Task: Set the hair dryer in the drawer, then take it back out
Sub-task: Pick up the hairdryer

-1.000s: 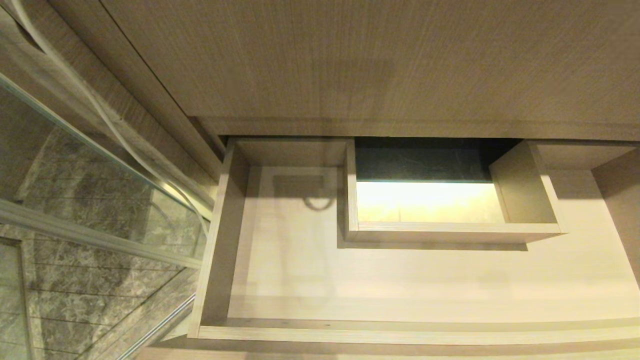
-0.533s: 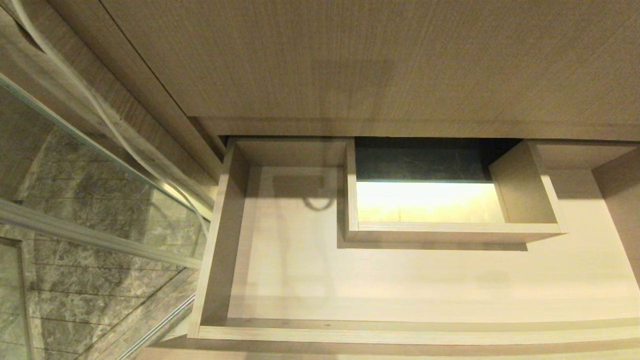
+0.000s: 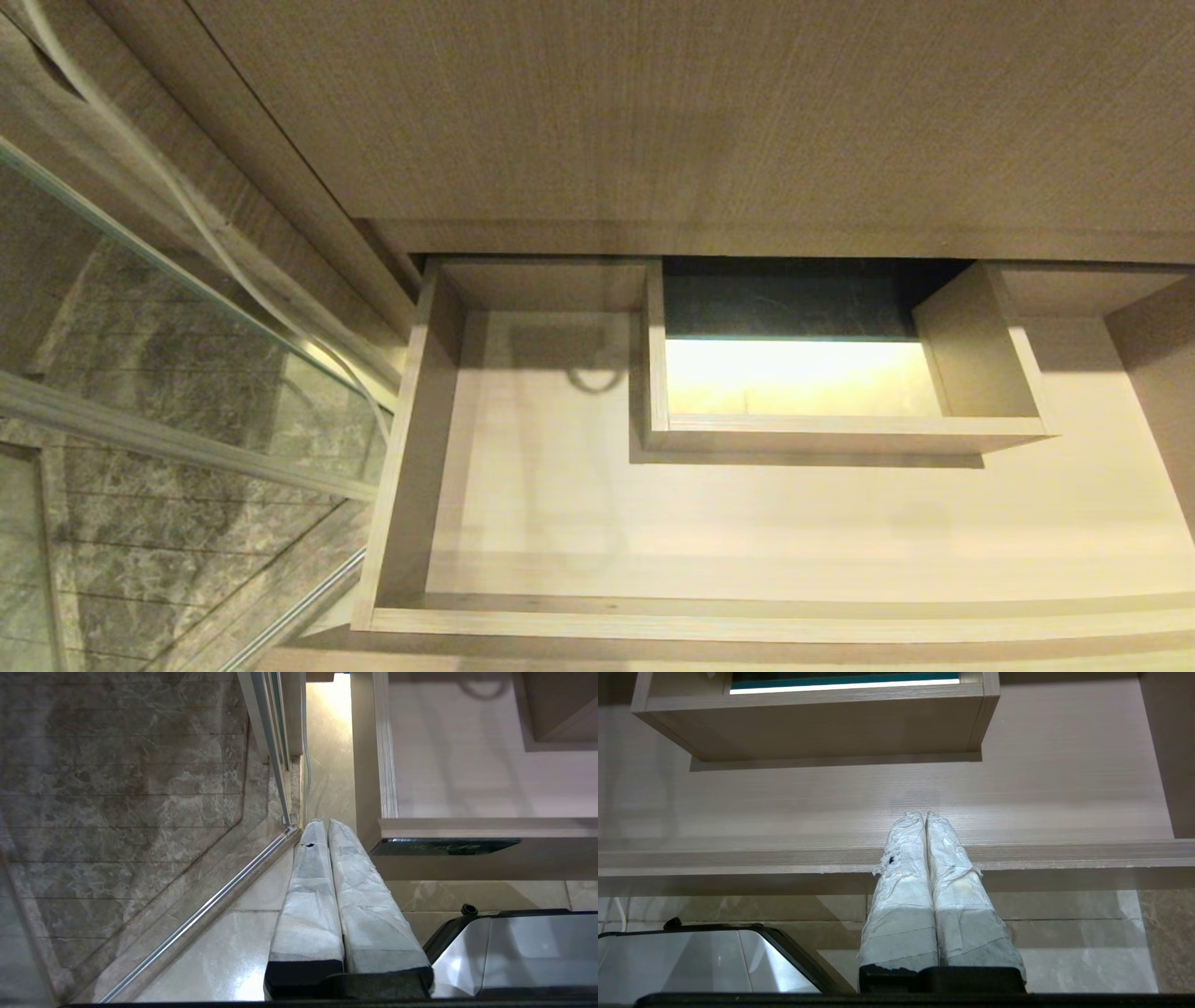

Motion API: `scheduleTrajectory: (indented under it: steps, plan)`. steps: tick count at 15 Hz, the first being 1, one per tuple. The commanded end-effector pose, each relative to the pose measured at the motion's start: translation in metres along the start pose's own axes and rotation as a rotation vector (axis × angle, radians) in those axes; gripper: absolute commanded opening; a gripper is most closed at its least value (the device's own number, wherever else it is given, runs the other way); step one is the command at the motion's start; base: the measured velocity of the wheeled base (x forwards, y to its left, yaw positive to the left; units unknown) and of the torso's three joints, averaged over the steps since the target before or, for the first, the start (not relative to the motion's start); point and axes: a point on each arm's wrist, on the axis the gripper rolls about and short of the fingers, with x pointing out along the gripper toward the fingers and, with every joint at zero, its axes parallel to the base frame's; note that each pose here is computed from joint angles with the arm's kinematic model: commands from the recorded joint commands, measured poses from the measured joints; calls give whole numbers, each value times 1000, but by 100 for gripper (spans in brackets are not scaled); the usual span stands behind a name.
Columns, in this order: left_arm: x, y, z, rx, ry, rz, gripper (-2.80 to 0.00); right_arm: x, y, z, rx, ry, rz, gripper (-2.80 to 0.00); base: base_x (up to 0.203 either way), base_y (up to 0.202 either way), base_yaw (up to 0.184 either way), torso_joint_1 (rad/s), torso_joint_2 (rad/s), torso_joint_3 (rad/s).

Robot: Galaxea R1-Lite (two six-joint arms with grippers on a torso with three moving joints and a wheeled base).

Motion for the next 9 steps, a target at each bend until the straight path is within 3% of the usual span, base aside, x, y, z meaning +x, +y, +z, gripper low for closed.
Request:
scheduleTrajectory:
  steps: [1, 5, 9]
  plan:
    - [0, 0, 0, 0, -1, 0, -280, 0, 0, 0, 1, 0, 0, -280, 0, 0, 0, 137, -253, -99]
    - [0, 0, 0, 0, -1, 0, -280, 0, 0, 0, 3, -1, -3, -280, 0, 0, 0, 230, -450, -198]
    - [0, 0, 0, 0, -1, 0, -280, 0, 0, 0, 2, 1, -1, -280, 1, -7, 149, 118, -474, -220]
